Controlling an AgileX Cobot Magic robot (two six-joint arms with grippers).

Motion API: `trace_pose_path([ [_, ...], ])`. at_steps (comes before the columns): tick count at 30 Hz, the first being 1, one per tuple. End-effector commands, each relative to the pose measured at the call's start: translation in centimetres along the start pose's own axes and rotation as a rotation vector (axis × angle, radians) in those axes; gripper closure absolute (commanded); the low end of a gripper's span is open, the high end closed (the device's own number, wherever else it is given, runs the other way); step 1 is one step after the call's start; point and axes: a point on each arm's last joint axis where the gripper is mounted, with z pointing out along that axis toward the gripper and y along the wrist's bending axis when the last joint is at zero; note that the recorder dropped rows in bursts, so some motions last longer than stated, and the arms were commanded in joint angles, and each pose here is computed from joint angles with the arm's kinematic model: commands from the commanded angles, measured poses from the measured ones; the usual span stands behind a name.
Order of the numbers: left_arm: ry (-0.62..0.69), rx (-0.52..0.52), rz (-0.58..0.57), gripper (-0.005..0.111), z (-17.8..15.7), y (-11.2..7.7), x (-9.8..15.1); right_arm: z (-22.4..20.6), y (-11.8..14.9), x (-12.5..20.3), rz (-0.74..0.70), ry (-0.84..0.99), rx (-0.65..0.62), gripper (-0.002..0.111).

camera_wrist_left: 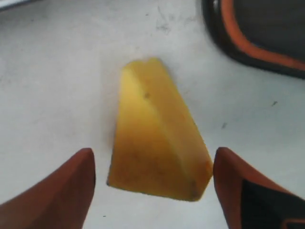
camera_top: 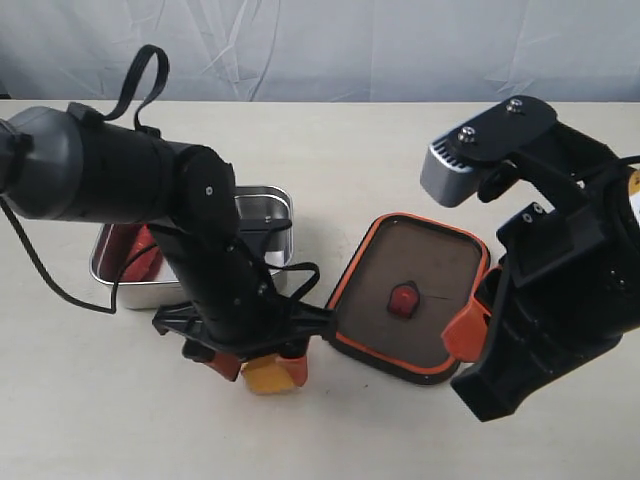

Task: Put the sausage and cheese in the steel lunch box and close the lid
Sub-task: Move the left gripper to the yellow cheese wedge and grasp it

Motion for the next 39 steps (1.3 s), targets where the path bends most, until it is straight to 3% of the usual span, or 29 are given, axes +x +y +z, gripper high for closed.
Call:
trace_pose_path([
  [1, 0.013, -0.015, 0.003, 0.04, 0.6, 0.0, 0.2, -0.1, 0.0, 0.2, -0.002, 0.001, 0.007, 0.108],
  [11, -0.033, -0.039, 0.036, 0.045, 0.6, 0.2, -0.2, -0.1, 0.0, 0.2, 0.012, 0.001, 0.006, 0.108],
  [16, -0.061, -0.085, 0.121, 0.045, 0.6, 0.6, -0.5, -0.1, 0.0, 0.2, 0.012, 0.001, 0.006, 0.108],
  [21, -0.086, -0.091, 0.284, 0.045, 0.5, 0.6, -0.8, -0.1, 0.0, 0.2, 0.013, 0.004, 0.006, 0.108],
  [28, -0.077, -0.097, 0.326, 0.046, 0.8, 0.7, -0.9, -0.1, 0.0, 0.2, 0.013, 0.004, 0.006, 0.108],
  [34, 0.026, -0.132, 0.313, 0.061, 2.7, 1.4, -0.5, -0.1, 0.0, 0.2, 0.017, 0.003, 0.004, 0.108],
  [39, 0.014, -0.117, 0.304, 0.093, 2.5, 1.2, -0.6, -0.1, 0.0, 0.2, 0.018, 0.003, 0.003, 0.108],
])
